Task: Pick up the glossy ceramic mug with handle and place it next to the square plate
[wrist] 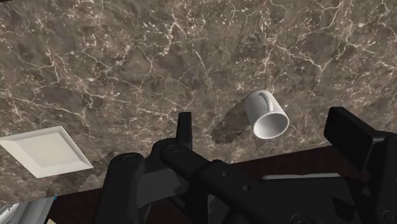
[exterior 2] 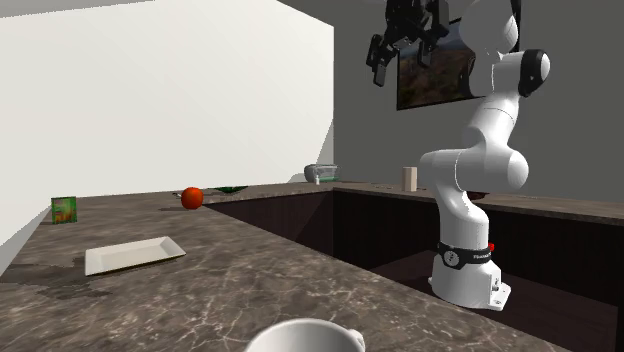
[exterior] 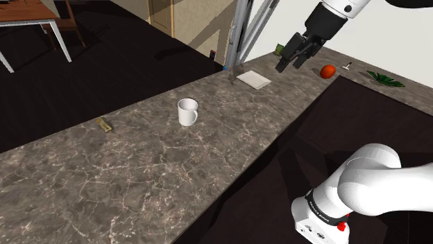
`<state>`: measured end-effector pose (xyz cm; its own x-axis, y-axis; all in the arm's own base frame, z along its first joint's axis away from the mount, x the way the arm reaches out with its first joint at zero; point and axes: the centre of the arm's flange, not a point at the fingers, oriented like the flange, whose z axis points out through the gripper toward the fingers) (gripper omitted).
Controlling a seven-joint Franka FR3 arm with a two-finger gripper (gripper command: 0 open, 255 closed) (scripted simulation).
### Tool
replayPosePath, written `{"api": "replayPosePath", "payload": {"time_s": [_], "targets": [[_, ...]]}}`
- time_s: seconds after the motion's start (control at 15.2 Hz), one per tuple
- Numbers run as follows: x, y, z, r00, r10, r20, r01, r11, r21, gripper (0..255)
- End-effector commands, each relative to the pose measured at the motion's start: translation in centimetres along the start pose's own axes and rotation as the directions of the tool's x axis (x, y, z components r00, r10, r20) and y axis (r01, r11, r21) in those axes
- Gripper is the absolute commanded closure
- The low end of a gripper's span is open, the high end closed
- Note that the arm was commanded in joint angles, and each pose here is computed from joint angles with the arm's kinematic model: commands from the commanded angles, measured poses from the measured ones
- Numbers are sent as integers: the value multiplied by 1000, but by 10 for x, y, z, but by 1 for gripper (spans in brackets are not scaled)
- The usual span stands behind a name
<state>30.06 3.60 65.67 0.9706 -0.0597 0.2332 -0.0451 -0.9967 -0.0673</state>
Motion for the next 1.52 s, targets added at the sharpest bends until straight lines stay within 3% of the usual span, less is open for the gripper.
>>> {"api": "replayPosePath", "payload": {"time_s": [0.0,1.45], "targets": [[0,0,0,1000,0,0,0,1000,0,0],[174,-69,238,990,-12,137,12,1000,0,0]]}}
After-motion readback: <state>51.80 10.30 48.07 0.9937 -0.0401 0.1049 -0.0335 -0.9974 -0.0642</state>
